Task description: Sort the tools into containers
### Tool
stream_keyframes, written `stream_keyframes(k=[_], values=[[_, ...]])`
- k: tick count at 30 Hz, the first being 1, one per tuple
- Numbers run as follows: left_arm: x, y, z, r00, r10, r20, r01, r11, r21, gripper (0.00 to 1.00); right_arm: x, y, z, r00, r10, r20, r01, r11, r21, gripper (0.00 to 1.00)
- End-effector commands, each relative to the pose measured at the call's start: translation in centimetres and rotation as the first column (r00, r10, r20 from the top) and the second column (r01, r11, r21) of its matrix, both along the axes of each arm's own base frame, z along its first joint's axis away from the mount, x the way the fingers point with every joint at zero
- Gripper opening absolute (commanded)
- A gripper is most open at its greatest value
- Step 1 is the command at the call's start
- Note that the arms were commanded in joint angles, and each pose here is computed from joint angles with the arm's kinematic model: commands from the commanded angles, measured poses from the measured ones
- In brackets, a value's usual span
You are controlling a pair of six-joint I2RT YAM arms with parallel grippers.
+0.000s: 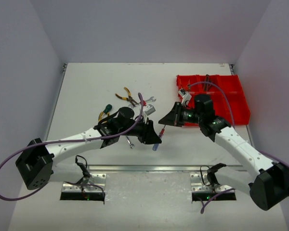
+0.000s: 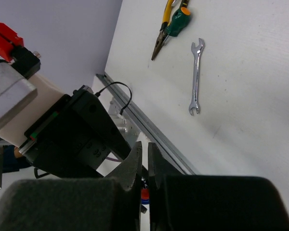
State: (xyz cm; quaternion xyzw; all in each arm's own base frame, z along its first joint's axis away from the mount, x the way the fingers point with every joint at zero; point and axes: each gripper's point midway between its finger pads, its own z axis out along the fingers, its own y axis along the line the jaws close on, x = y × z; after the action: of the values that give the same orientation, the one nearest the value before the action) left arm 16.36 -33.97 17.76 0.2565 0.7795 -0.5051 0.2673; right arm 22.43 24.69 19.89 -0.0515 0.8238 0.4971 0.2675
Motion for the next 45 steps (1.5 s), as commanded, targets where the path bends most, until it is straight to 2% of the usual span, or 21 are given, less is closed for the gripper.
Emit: stream_keyframes(k=[1,2,3,5,6,8,9,11,13,14,16,17,21,22,24,28,32,35,39,42,45], values=[[2.5,-0.7,3.3,0.99,0.088,0.111,-0.084,0.996,-0.041,0.77,0.3,0.0,2.4,0.995,-0.005,0.098,0.004,1.0,0.007,0.0],[2.9,-0.5,3.3,0.987,0.117,0.113,-0.114,0.993,-0.038,0.95,0.6,-0.3,2.4,0.994,-0.026,0.107,0.028,1.0,-0.011,0.0],[3.3,-0.2,3.3,0.982,0.15,0.115,-0.148,0.989,-0.027,1.0,0.9,-0.8,2.3,0.992,-0.052,0.117,0.056,0.998,-0.036,0.0],[4.4,0.6,3.0,0.969,0.218,0.119,-0.221,0.975,0.014,1.0,1.8,-1.3,2.9,0.984,-0.077,0.163,0.09,0.993,-0.075,0.0],[5.2,1.9,2.1,0.95,0.289,0.119,-0.3,0.95,0.091,1.0,3.3,-2.7,2.9,0.971,-0.134,0.198,0.167,0.974,-0.156,0.0],[6.4,3.5,2.5,0.916,0.372,0.15,-0.393,0.906,0.157,1.0,5.9,-6.1,3.7,0.927,-0.261,0.268,0.338,0.893,-0.299,0.0],[6.8,4.9,2.3,0.891,0.421,0.171,-0.45,0.87,0.201,1.0,6.6,-7.0,3.8,0.917,-0.269,0.293,0.364,0.864,-0.347,0.0],[7.3,8.4,3.1,0.825,0.514,0.234,-0.563,0.783,0.265,1.0,10.7,-13.9,4.8,0.809,-0.438,0.392,0.584,0.676,-0.451,0.0],[6.7,11.4,3.9,0.783,0.557,0.278,-0.622,0.722,0.303,1.0,13.1,-19.1,5.7,0.72,-0.537,0.44,0.694,0.531,-0.486,0.0],[6.4,12.0,4.1,0.783,0.552,0.287,-0.621,0.72,0.31,1.0,14.1,-21.8,6.5,0.657,-0.588,0.472,0.75,0.447,-0.487,0.0],[5.0,13.5,5.5,0.784,0.537,0.312,-0.616,0.736,0.281,1.0,16.0,-28.3,7.1,0.508,-0.668,0.544,0.828,0.204,-0.523,0.0],[4.5,13.9,5.2,0.791,0.522,0.319,-0.605,0.743,0.286,1.0,17.1,-30.2,7.0,0.465,-0.683,0.564,0.837,0.131,-0.531,0.0],[3.3,15.4,3.7,0.794,0.498,0.347,-0.596,0.75,0.287,1.0,22.1,-35.4,6.4,0.392,-0.68,0.62,0.821,-0.046,-0.569,0.0],[3.4,15.5,3.6,0.785,0.518,0.341,-0.61,0.741,0.279,1.0,23.4,-36.1,4.7,0.422,-0.67,0.611,0.79,-0.06,-0.611,0.0],[3.0,15.6,4.3,0.783,0.525,0.335,-0.61,0.755,0.24,1.0,25.9,-37.8,4.7,0.424,-0.658,0.622,0.788,-0.071,-0.612,0.0],[2.9,16.4,5.2,0.749,0.56,0.353,-0.64,0.75,0.168,1.0,27.4,-40.3,3.1,0.43,-0.642,0.635,0.774,-0.1,-0.625,0.0],[2.5,15.9,5.1,0.766,0.543,0.344,-0.616,0.773,0.152,1.0,27.9,-40.7,2.6,0.37,-0.643,0.671,0.818,-0.117,-0.563,0.0],[2.7,15.8,4.6,0.769,0.539,0.344,-0.616,0.768,0.175,1.0,27.8,-41.1,2.6,0.327,-0.663,0.674,0.828,-0.143,-0.542,0.0],[2.7,15.6,4.6,0.775,0.533,0.339,-0.61,0.772,0.181,1.0,28.1,-42.2,2.9,0.28,-0.667,0.69,0.819,-0.209,-0.535,0.0],[2.5,15.7,4.9,0.772,0.536,0.341,-0.61,0.776,0.16,1.0,28.0,-43.5,3.4,0.203,-0.675,0.71,0.809,-0.293,-0.509,0.0],[2.5,15.8,5.2,0.77,0.538,0.343,-0.61,0.778,0.148,1.0,28.5,-44.0,3.8,0.151,-0.685,0.712,0.82,-0.315,-0.477,0.0]])
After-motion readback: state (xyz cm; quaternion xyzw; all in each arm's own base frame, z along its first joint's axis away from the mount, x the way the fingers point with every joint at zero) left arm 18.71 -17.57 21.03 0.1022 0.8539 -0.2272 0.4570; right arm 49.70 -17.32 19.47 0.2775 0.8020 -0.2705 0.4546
